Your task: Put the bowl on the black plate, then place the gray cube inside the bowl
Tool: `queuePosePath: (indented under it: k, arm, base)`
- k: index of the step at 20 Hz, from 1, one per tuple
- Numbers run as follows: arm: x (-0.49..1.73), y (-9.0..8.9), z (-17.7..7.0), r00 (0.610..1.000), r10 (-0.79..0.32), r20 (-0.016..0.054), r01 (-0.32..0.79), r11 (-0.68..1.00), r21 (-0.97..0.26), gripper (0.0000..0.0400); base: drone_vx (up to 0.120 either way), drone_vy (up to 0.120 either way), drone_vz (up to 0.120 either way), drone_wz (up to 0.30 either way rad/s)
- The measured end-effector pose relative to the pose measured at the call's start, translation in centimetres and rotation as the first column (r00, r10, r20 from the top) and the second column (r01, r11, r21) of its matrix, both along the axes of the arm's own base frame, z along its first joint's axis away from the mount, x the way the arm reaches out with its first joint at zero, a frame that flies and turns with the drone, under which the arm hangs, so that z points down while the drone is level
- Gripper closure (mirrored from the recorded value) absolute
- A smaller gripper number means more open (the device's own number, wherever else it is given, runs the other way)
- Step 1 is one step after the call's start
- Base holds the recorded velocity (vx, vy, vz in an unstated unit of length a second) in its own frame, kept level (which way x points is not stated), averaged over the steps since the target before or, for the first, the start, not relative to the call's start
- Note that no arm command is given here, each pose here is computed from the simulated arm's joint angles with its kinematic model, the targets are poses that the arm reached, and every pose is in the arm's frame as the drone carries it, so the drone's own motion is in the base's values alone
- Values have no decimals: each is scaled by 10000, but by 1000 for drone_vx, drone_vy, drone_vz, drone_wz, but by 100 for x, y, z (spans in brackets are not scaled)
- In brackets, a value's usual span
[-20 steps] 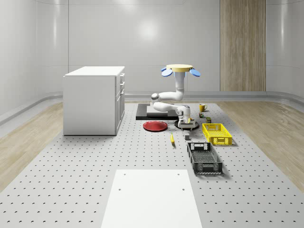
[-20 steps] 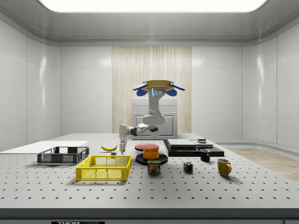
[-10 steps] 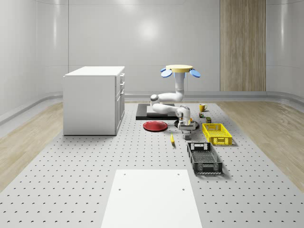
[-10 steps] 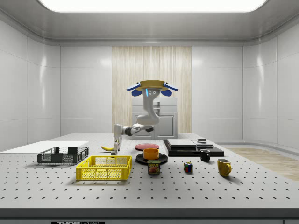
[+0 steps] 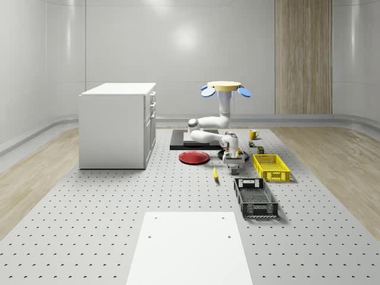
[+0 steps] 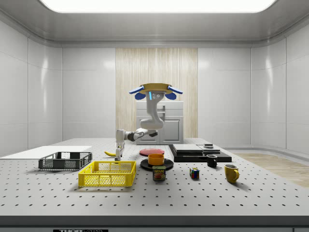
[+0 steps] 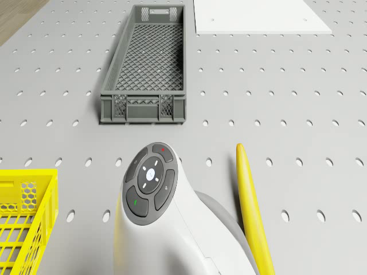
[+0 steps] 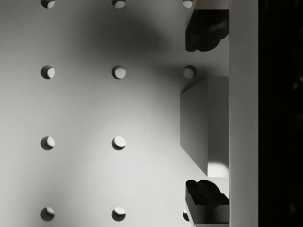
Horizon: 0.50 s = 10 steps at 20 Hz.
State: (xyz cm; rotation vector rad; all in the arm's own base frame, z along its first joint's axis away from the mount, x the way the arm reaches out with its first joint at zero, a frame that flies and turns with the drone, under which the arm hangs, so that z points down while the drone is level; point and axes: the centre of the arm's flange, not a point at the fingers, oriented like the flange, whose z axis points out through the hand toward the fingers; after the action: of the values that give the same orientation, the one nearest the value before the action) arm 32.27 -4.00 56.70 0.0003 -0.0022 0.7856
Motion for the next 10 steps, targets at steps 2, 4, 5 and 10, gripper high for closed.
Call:
queuePosePath:
  k: [2,4,5,10]
  arm:
    - [52,0,13,10000,0,0,0,10000,0,0]
    - [89,0,21,10000,0,0,0,10000,0,0]
    - [103,0,25,10000,0,0,0,10000,0,0]
    - [149,0,34,10000,-1,0,1,10000,0,0]
  base:
    - [0,0,0,0]
    - [0,0,0,0]
    - [0,0,0,0]
    - [0,0,0,0]
